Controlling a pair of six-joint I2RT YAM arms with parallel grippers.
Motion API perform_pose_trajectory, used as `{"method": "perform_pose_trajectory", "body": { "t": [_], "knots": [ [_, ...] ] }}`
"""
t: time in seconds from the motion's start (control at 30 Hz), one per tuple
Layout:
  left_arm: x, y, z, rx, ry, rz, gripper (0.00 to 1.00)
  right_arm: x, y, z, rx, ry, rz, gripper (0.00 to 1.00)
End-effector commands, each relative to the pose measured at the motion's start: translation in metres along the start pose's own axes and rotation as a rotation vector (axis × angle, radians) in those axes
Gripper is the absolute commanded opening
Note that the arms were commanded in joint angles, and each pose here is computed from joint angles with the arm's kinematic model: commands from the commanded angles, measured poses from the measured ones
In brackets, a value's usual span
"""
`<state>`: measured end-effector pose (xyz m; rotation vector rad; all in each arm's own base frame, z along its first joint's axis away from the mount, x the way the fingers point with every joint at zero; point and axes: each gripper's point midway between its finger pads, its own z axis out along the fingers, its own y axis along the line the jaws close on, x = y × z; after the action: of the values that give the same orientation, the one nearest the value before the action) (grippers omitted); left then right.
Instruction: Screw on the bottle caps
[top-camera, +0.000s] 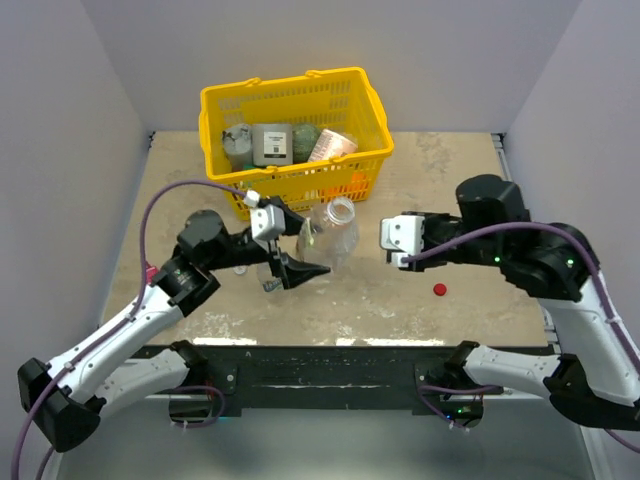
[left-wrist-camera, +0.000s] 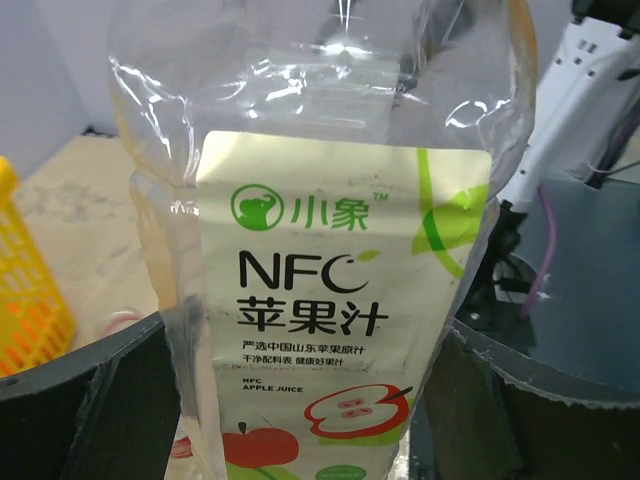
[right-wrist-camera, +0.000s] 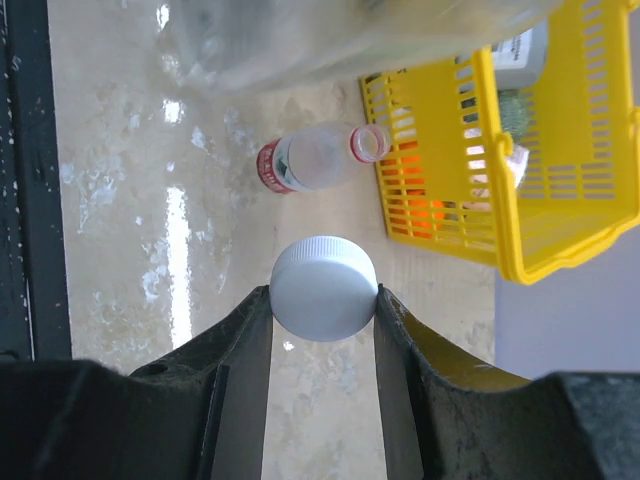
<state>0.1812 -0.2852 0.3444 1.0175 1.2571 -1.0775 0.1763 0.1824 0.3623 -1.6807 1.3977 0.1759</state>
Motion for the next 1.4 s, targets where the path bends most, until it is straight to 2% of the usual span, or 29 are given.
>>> {"method": "perform_pose_trajectory", "body": {
  "t": [0.0, 0.17, 0.33, 0.6, 0.73, 1.03, 1.37],
  "knots": [
    [0.026, -0.021, 0.015, 0.034, -0.031, 0.006, 0.00, -0.004, 0.003, -0.040, 0.003, 0.037, 0.080, 0.15],
    [0.092, -0.049, 0.017, 0.080, 0.073, -0.005, 0.00, -0.007, 0.008, -0.058, 0.010, 0.010, 0.039, 0.15],
    [0.137, -0.053, 0.014, 0.083, 0.138, 0.043, 0.00, -0.008, 0.039, -0.040, -0.149, -0.057, -0.060, 0.15],
    [0.151, -0.045, 0.012, 0.045, 0.166, 0.083, 0.00, -0.003, 0.078, 0.010, -0.424, -0.131, -0.183, 0.17],
    [0.151, -0.044, 0.012, 0.047, 0.164, 0.113, 0.00, -0.001, 0.082, 0.023, -0.474, -0.148, -0.249, 0.18],
    [0.152, -0.042, 0.013, 0.047, 0.154, 0.144, 0.00, -0.004, 0.085, 0.031, -0.514, -0.176, -0.259, 0.19],
    [0.152, -0.038, 0.014, 0.031, 0.150, 0.168, 0.00, -0.005, 0.092, 0.042, -0.559, -0.134, -0.294, 0.21]
  ]
}}
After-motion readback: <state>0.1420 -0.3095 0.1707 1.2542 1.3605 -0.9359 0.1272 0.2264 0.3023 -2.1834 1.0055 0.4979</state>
